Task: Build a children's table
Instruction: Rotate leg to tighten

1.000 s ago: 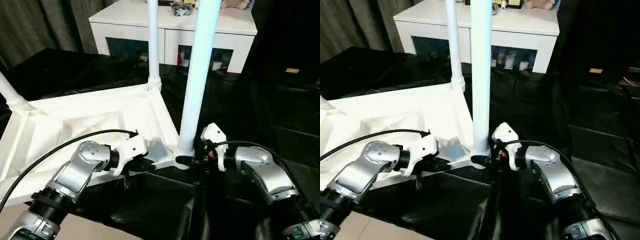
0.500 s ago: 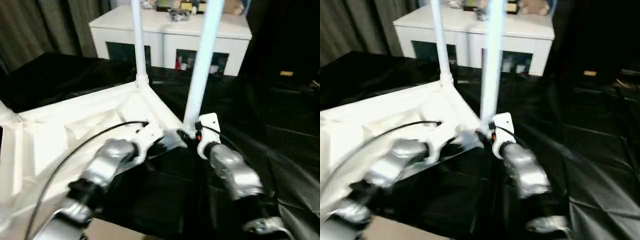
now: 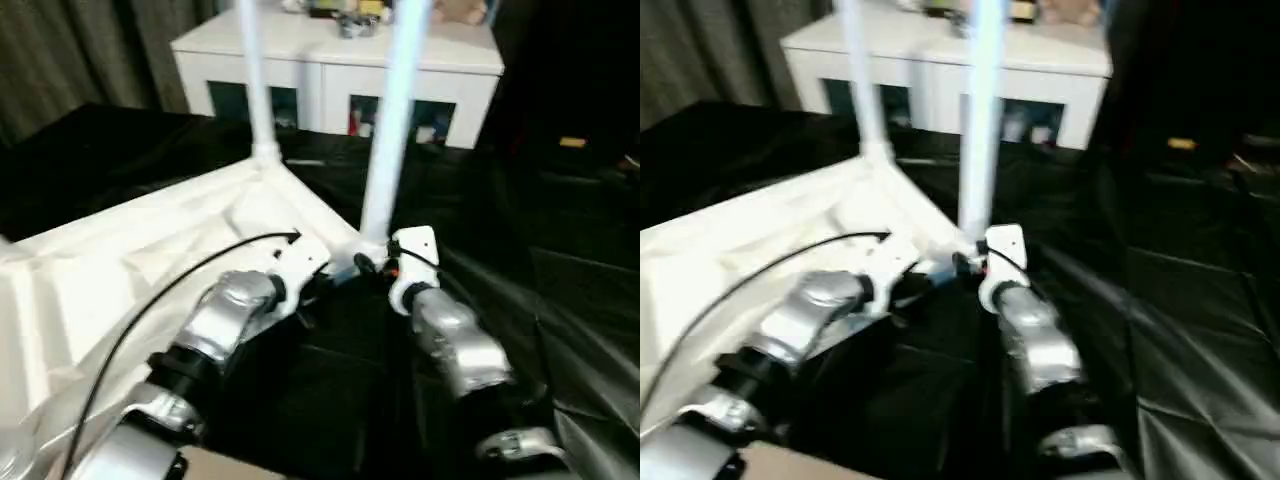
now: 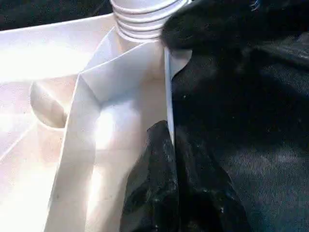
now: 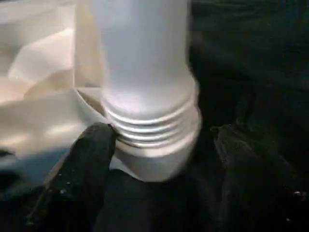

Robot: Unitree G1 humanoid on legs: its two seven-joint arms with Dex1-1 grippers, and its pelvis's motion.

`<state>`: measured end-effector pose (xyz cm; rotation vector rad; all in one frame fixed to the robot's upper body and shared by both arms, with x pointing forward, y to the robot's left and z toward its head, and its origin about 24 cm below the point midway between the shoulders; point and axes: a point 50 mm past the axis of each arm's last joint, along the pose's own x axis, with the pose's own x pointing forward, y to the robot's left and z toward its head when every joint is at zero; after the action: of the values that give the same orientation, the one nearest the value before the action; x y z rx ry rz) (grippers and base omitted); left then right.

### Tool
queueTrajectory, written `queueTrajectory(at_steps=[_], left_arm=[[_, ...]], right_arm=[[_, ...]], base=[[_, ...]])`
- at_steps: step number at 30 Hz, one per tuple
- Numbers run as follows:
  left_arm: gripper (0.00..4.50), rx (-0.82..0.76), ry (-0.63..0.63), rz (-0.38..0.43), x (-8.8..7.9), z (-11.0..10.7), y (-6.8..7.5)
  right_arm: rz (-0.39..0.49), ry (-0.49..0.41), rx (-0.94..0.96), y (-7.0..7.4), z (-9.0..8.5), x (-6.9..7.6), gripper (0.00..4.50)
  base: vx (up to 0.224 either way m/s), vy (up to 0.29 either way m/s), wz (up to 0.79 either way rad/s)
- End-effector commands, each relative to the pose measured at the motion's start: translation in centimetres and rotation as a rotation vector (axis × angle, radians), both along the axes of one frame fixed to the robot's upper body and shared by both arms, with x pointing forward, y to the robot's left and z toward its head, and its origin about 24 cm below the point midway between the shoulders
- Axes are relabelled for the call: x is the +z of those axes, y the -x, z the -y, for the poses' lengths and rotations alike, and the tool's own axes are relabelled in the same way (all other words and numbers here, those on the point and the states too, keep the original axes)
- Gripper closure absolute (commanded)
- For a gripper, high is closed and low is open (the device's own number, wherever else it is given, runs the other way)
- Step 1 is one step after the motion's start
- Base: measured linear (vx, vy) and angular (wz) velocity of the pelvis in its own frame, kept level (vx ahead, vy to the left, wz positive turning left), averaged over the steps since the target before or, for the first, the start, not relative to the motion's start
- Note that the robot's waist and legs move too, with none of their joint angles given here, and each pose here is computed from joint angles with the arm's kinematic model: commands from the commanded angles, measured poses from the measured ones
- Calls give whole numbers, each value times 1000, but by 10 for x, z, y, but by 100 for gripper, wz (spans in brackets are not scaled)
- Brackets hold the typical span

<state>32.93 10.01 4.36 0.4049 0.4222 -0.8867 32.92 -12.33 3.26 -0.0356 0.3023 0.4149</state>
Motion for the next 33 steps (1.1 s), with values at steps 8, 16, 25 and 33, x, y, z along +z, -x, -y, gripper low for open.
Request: queueTrajectory(at_steps=[8,16,25,33], left_arm=[[450,-274,-19,-100,-11,-27,33],[450,-383,0,-158,-6,-29,47],[450,-366,-24,-160,-5,-36,46],[450,-367,-31,-175,-6,-37,48]], right_arm=[[64,-47,517,25,13,24,81],[9,18,688,35,14,19,81],[-43,81,782,43,16,10,123],[-63,98,772,43,18,4,186]], base=[[0,0,0],[0,0,0],[0,0,0],[0,0,0]])
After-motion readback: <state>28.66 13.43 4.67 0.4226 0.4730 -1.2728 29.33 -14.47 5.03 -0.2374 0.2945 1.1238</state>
